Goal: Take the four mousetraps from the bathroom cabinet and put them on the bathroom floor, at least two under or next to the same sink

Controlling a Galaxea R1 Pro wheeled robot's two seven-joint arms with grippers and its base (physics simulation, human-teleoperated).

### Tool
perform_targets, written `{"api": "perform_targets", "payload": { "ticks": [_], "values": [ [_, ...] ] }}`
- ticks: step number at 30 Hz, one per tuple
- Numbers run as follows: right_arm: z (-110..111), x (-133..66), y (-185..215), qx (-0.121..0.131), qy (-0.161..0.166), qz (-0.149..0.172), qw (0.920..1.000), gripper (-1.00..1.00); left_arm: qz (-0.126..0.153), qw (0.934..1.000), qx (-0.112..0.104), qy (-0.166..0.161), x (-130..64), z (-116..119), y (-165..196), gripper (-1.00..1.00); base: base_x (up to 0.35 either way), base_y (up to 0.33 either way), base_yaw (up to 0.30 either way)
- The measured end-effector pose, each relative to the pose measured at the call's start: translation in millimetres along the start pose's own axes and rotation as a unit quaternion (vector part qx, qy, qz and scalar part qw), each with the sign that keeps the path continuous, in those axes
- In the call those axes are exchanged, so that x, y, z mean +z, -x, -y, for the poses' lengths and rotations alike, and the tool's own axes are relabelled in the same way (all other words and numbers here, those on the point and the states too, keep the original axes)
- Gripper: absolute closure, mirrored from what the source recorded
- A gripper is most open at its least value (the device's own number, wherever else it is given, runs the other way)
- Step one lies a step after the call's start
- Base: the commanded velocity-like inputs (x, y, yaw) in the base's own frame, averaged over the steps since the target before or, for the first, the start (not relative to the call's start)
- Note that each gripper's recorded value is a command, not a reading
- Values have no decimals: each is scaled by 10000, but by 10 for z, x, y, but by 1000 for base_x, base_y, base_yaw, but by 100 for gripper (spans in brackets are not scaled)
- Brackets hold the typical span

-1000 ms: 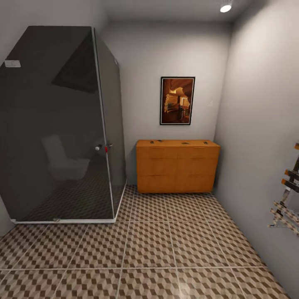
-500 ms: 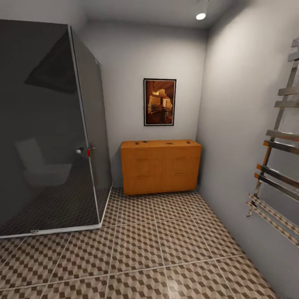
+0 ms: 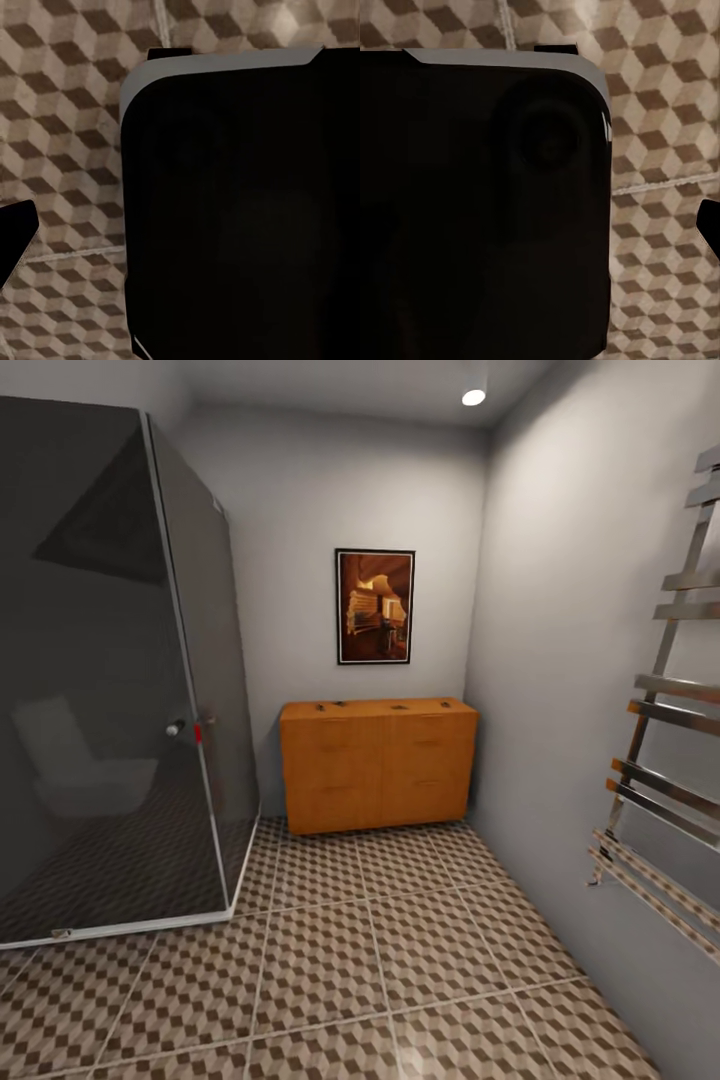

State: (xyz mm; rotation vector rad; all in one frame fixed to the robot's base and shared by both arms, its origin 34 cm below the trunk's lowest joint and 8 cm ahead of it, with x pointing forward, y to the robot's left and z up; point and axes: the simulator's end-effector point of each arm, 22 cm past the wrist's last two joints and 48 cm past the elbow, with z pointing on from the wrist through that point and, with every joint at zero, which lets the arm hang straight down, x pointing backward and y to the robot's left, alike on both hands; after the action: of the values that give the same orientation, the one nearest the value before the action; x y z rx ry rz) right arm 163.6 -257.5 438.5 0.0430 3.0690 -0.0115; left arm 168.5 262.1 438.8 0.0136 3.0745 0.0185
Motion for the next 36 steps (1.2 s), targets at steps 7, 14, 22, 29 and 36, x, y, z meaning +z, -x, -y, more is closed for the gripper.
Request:
{"api": "perform_targets", "payload": {
  "ticks": [7,14,22,29,36],
  "values": [
    [3,0,2,-4,-2,2,10000,-100,13,10000,5,2,0,-3,26,-100,293,0,-5],
    [8,0,4,-6,-5,4,10000,-100,30,10000,4,-1,-1,2,47,-100,312,0,-1],
    [6,0,3,-7,-4,3,10000,-100,45,10000,4,-4,-1,7,64,-100,318,0,0],
    [1,0,1,-7,0,2,10000,-100,48,10000,4,-5,-1,8,68,-100,319,0,0],
    [-1,0,3,-7,1,3,10000,-100,49,10000,4,-5,-1,8,69,-100,319,0,0]
  ]
}}
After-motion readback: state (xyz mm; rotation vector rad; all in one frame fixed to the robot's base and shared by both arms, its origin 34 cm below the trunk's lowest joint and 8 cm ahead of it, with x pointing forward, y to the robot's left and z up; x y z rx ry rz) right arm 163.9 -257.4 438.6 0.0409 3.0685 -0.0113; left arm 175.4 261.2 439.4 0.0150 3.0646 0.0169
